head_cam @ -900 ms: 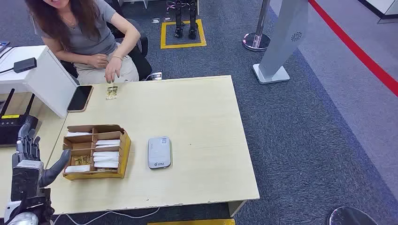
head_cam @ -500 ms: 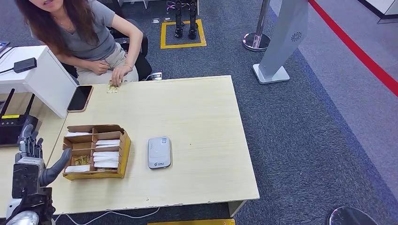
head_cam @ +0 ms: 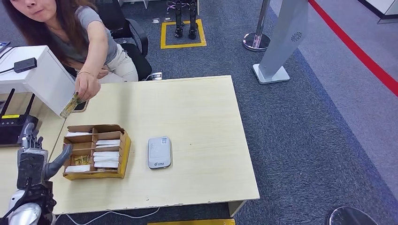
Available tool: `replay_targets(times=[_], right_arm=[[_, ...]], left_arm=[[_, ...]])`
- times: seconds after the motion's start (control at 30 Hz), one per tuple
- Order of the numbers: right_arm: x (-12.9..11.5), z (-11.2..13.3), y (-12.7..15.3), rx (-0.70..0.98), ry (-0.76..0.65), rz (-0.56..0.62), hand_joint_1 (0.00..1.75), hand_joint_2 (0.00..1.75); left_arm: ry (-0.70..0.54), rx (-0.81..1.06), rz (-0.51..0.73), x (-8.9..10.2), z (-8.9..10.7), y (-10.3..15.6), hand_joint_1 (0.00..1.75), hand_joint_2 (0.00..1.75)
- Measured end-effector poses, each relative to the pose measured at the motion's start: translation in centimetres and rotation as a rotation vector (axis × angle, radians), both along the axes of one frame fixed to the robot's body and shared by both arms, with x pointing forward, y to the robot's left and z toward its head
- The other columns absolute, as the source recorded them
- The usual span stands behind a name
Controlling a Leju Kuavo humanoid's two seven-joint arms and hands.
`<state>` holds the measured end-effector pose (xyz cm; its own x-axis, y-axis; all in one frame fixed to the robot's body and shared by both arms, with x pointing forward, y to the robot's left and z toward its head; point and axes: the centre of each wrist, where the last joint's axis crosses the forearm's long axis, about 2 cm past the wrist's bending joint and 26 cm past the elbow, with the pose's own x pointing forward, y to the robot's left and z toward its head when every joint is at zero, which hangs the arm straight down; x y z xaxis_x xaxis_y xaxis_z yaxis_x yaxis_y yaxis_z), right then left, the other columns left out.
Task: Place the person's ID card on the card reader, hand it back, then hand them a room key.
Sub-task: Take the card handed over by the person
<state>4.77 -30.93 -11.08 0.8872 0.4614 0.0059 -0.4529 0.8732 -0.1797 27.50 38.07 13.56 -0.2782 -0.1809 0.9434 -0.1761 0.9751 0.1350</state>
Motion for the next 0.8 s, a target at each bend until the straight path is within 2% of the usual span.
replay_targets(times=[0.13,0.37,0.4,0.5,0.53,0.8], right_arm=[[0.1,0.0,0.0,0.002,-0.006,0.004,0.0,0.0],[0.1,0.0,0.0,-0.001,-0.007,0.009,0.0,0.0],[0.1,0.0,0.0,-0.002,-0.005,0.01,0.0,0.0],[0.1,0.0,0.0,-0.004,-0.002,0.01,0.0,0.0],[0.1,0.0,0.0,-0.004,-0.002,0.011,0.0,0.0],[0.1,0.0,0.0,-0.005,-0.009,0.014,0.0,0.0]], left_arm=[[0.006,-0.002,0.014,0.9,0.0,0.2,0.0,1.75],[0.029,-0.01,0.02,1.3,-0.6,0.4,0.0,1.75],[0.031,-0.011,0.021,1.4,-0.6,0.4,0.35,1.75],[0.035,-0.014,0.022,1.4,-0.8,0.4,1.66,1.75],[0.035,-0.014,0.022,1.4,-0.8,0.4,1.75,1.75],[0.039,-0.015,0.039,1.3,-1.1,0.3,1.75,1.75]])
